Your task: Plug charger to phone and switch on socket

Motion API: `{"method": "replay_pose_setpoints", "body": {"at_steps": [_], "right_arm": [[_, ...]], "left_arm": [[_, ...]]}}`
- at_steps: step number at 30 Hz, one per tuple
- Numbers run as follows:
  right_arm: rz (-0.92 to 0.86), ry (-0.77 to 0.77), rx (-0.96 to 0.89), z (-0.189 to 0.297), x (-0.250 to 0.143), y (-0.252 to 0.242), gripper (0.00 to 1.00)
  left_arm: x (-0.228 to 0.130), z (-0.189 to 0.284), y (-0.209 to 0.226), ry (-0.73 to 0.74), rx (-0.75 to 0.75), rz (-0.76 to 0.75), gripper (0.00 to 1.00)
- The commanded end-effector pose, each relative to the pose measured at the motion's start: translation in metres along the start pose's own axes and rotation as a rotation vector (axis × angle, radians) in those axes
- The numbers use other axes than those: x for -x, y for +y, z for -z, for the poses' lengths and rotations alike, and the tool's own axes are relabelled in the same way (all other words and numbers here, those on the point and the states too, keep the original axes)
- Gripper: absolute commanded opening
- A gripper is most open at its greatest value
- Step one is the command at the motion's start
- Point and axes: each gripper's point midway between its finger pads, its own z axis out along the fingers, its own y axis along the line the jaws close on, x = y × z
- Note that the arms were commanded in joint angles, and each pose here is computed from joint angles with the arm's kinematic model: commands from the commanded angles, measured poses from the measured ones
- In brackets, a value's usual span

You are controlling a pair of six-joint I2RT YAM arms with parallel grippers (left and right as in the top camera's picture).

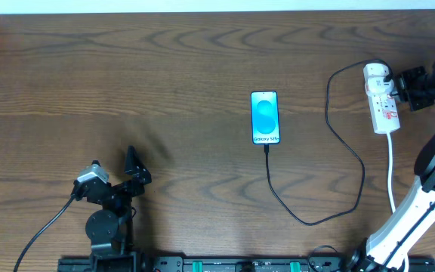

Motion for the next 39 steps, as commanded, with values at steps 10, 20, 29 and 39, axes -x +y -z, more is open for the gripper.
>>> {"method": "replay_pose_setpoints", "body": {"at_steps": [10, 20, 29, 39], "right_arm": [[0.105, -0.013, -0.094, -0.023, -0.044, 0.005, 0.01], [0.129, -0.07, -0.056, 0.036, -0.025, 0.018, 0.01], [0.054, -0.105, -0.068, 0.048, 0.007, -0.004, 0.01], [0.049, -0.114, -0.092, 0.038, 0.012, -0.009, 0.01]], "left_arm": [[-0.014, -0.001, 0.009, 0.039, 0.036, 0.003, 0.98], [-0.014, -0.001, 0.009, 0.039, 0.036, 0.003, 0.98], [-0.014, -0.001, 0.009, 0.039, 0.036, 0.003, 0.98], [-0.014, -0.001, 0.009, 0.039, 0.035, 0.003, 0.98]]}}
